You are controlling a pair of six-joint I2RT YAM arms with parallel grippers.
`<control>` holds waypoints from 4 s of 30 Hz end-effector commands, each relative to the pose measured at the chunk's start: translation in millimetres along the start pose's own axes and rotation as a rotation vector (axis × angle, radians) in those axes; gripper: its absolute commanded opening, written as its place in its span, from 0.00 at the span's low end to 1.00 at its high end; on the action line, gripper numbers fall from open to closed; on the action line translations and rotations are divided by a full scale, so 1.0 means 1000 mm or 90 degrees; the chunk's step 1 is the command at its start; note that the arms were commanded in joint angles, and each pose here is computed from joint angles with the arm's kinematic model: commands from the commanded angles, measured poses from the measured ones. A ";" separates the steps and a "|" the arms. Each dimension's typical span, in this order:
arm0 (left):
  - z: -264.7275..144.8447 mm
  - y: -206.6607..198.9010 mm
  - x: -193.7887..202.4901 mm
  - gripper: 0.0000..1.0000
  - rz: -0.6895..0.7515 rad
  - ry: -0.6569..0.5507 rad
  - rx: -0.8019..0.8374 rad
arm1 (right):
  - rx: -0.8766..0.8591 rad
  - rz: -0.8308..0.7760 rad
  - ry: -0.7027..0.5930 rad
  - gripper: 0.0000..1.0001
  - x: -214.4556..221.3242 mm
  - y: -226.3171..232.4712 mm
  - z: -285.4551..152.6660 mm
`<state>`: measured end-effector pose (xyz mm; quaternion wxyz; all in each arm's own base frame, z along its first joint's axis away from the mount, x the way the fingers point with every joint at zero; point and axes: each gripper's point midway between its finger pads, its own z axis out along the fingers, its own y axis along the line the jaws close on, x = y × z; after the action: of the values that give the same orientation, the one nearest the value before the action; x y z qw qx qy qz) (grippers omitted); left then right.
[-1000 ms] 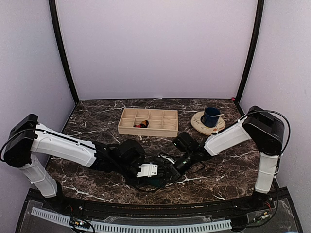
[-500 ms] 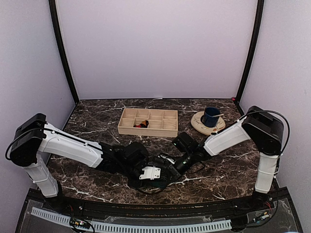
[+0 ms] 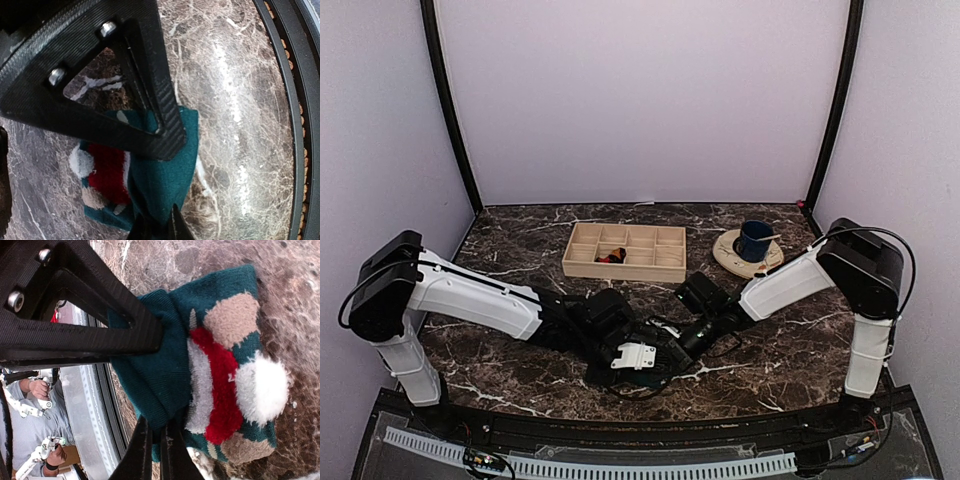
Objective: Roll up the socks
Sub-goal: Roll the sock at the center of the board.
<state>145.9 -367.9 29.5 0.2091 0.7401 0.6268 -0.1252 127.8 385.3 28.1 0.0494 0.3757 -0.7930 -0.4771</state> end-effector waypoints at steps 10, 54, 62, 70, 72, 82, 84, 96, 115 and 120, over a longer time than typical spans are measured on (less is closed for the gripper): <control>-0.011 -0.014 0.014 0.07 -0.150 0.002 0.192 | 0.022 0.004 -0.046 0.18 -0.003 -0.005 -0.014; -0.012 -0.003 0.004 0.08 -0.398 -0.022 0.488 | 0.358 -0.368 -0.244 0.34 -0.009 0.039 -0.051; -0.012 -0.004 0.005 0.08 -0.408 -0.024 0.505 | 0.399 -0.475 -0.147 0.35 -0.003 0.042 -0.011; -0.010 -0.004 0.006 0.08 -0.415 -0.028 0.517 | 0.442 -0.528 -0.095 0.36 -0.002 0.031 0.004; -0.010 -0.005 0.006 0.09 -0.417 -0.029 0.521 | 0.451 -0.536 -0.086 0.36 -0.003 0.029 0.006; -0.010 -0.006 0.007 0.09 -0.421 -0.033 0.531 | 0.495 -0.566 -0.049 0.37 -0.003 0.017 0.006; -0.011 -0.007 0.007 0.09 -0.421 -0.034 0.532 | 0.498 -0.566 -0.039 0.37 -0.001 0.014 0.007; -0.012 -0.011 0.009 0.10 -0.420 -0.036 0.543 | 0.515 -0.577 -0.025 0.36 -0.001 0.002 0.011; -0.013 -0.004 0.016 0.28 -0.416 -0.007 0.480 | 0.456 -0.510 0.053 0.02 0.011 -0.019 0.014; -0.014 0.002 0.020 0.31 -0.416 0.008 0.444 | 0.428 -0.477 0.073 0.00 0.021 -0.018 0.015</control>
<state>145.8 -351.3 29.4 -0.1259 0.5187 0.7350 -0.4181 130.6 398.8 24.1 -0.2814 0.6543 -0.6842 -0.1570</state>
